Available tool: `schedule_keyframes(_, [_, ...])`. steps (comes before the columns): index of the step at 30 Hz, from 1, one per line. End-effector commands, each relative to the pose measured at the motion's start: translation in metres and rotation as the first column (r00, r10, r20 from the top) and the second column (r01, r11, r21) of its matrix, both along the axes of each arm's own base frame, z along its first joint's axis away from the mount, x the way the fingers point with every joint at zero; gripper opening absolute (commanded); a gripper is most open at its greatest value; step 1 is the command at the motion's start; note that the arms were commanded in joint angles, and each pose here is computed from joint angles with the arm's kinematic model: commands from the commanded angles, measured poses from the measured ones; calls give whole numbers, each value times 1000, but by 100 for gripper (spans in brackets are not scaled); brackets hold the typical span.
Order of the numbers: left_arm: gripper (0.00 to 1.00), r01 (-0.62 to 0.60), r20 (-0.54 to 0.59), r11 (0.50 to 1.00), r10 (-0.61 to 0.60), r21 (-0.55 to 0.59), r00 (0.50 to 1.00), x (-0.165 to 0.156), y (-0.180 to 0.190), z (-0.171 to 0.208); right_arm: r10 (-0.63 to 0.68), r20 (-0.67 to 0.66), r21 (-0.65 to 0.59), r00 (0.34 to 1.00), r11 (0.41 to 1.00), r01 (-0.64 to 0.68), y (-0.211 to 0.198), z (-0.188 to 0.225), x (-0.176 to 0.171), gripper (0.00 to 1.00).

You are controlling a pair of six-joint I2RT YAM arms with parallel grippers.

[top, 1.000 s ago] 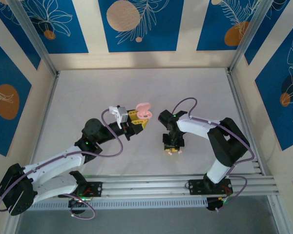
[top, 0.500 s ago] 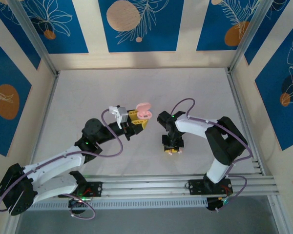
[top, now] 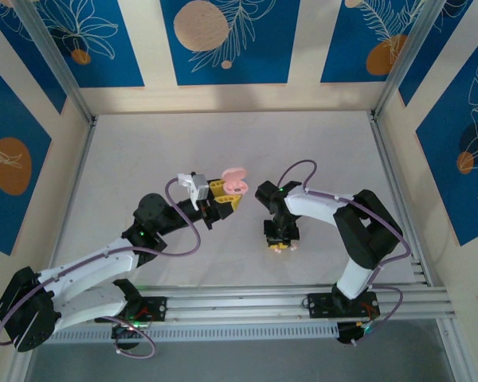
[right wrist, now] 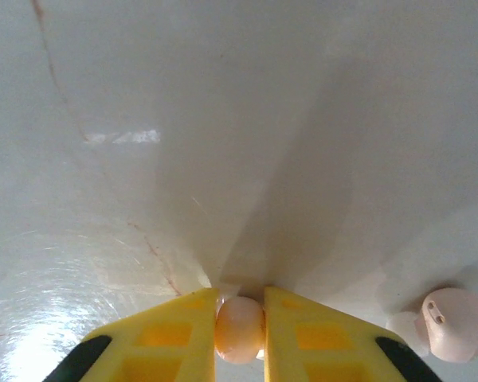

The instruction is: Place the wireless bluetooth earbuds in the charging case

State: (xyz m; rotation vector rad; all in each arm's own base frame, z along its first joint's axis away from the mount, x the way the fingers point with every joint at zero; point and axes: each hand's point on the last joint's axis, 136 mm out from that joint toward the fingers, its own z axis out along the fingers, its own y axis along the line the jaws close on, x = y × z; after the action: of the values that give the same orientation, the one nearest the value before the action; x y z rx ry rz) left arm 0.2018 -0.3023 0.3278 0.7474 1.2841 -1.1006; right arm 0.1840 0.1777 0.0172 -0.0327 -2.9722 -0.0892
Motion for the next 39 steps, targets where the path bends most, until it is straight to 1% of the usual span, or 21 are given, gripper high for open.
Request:
schedule_keyframes(1, [18,-8,14,999,8,-32,1000,-2,3,11,1,42,99,999,995,-5,11,23,5,19])
schedule_keyframes(3, [18,-14,12,999,14,-34,1000,-2,4,12,-11,71,240,997,971,-6,26,40,9,19])
schedule_keyframes(4, [18,-20,16,999,20,-34,1000,-2,5,12,-24,81,317,996,949,-2,33,49,12,19])
schedule_keyframes(5, [18,-26,18,999,27,-34,999,-1,6,12,-44,88,419,995,908,3,43,62,14,19])
schedule_keyframes(7, [18,-38,25,999,39,-34,999,-1,8,13,-83,86,618,993,786,12,59,93,19,19])
schedule_keyframes(9, [18,-48,28,998,49,-33,998,0,10,13,-114,62,798,992,602,20,71,128,25,19])
schedule_keyframes(11, [18,-48,34,998,49,-32,998,0,10,14,-105,53,888,993,460,1,76,157,30,20])
schedule_keyframes(13, [18,-50,39,998,52,-31,998,0,10,14,-62,44,937,997,350,-20,78,181,30,21])
schedule_keyframes(14, [18,-51,37,998,52,-30,998,0,10,13,-42,38,953,998,302,-23,78,192,31,21])
schedule_keyframes(17, [19,-49,39,998,50,-30,998,0,10,14,3,2,979,1000,204,-2,77,212,35,21])
schedule_keyframes(20, [18,-53,41,998,54,-25,998,-1,11,13,40,-20,988,999,154,13,77,224,38,21])
schedule_keyframes(23, [18,-62,45,998,62,-19,997,-1,13,11,62,-24,991,998,132,16,78,232,37,21])
schedule_keyframes(27, [18,-66,55,998,66,2,996,-2,14,8,55,-49,990,997,135,42,78,236,39,21])
schedule_keyframes(31, [19,-68,69,997,67,23,995,-3,14,6,21,-81,985,996,156,77,77,236,43,21])
schedule_keyframes(39, [20,-59,91,995,51,79,995,-5,12,-3,-28,-49,984,998,168,53,74,246,44,21])
